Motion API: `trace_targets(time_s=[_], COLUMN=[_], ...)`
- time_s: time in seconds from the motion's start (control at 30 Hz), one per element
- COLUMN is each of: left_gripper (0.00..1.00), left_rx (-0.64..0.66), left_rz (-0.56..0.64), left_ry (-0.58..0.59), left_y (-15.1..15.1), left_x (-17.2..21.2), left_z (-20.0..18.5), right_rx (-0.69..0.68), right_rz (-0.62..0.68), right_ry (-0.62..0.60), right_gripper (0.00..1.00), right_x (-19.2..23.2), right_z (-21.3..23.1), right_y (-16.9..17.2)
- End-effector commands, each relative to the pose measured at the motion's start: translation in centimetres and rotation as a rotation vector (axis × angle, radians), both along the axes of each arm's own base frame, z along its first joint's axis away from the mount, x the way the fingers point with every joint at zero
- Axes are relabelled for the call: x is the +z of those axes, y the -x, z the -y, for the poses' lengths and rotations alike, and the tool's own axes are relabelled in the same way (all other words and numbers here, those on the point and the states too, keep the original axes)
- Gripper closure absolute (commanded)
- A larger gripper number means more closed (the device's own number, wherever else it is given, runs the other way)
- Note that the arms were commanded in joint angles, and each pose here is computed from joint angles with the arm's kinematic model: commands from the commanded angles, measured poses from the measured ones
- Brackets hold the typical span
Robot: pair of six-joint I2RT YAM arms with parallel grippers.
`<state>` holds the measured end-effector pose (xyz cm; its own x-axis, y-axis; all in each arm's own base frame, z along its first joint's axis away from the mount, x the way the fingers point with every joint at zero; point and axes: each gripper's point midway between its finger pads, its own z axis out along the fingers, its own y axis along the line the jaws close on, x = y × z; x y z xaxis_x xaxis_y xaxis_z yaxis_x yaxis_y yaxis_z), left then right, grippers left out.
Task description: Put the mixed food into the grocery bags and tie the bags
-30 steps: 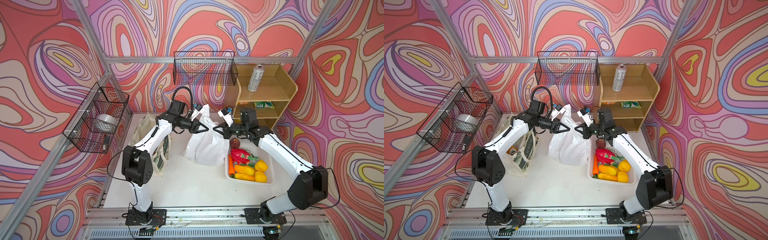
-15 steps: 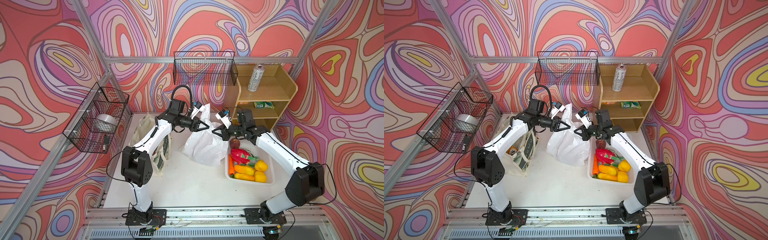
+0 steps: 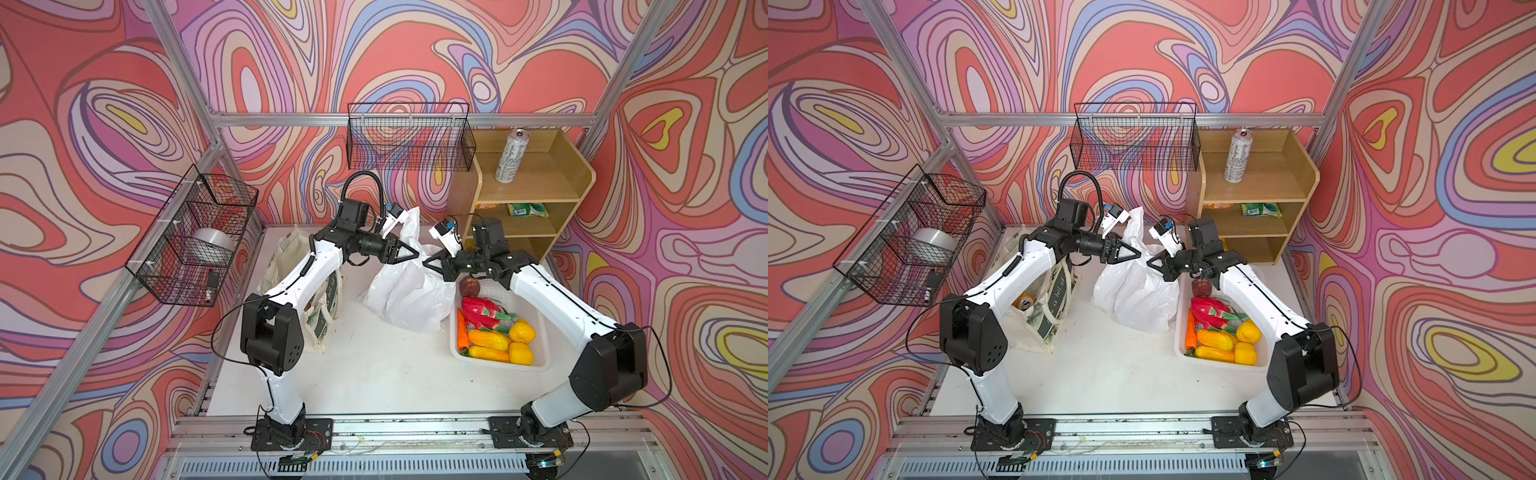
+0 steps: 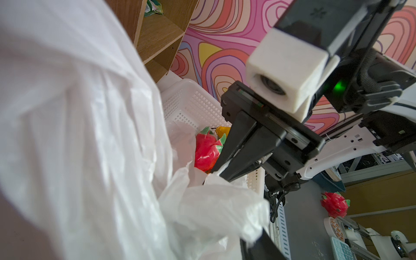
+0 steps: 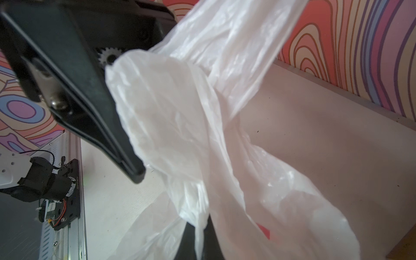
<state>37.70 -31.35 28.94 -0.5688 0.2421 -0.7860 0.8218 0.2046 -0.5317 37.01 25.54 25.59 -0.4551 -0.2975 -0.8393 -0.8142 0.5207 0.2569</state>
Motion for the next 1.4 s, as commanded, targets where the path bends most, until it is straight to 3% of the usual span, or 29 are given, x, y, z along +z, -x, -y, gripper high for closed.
trace_targets(time_s=[0.0, 0.1, 0.27, 0.53, 0.8, 1.0, 1.17, 1.37], left_gripper=[0.54, 0.58, 1.0, 1.0, 1.0, 1.0, 0.8, 0.73], left_rx=[-0.007, -0.006, 0.004, 0.078, 0.077, 0.089, 0.06, 0.048], left_rz=[0.05, 0.051, 0.072, 0.09, 0.069, 0.053, 0.036, 0.047], left_ry=[0.021, 0.023, 0.043, 0.068, 0.079, 0.09, 0.092, 0.096], left_y=[0.3, 0.2, -0.4, -1.4, -1.2, -1.6, -1.5, -1.4], left_x=[1.5, 1.2, 1.1, 0.2, -0.9, -0.6, -0.2, 0.2], left_z=[0.3, 0.5, 0.4, -0.5, -0.6, -0.5, -0.1, 0.0], right_rx=[0.015, 0.014, -0.028, -0.306, -0.476, -0.297, -0.225, -0.194], right_rz=[0.02, 0.024, 0.063, 0.155, 0.203, 0.144, 0.119, 0.107], right_ry=[0.011, 0.024, 0.035, -0.093, -0.149, -0.184, -0.175, -0.106], right_gripper=[1.0, 1.0, 1.0, 1.0, 1.0, 1.0, 1.0, 1.0], right_x=[0.6, 0.5, 1.0, 5.1, 6.1, 5.7, 5.6, 5.1], right_z=[-0.8, -0.8, -0.1, 5.6, 8.5, 5.8, 4.8, 4.2], right_y=[-0.1, 0.0, -0.2, -2.8, -4.0, -2.8, -2.5, -2.8])
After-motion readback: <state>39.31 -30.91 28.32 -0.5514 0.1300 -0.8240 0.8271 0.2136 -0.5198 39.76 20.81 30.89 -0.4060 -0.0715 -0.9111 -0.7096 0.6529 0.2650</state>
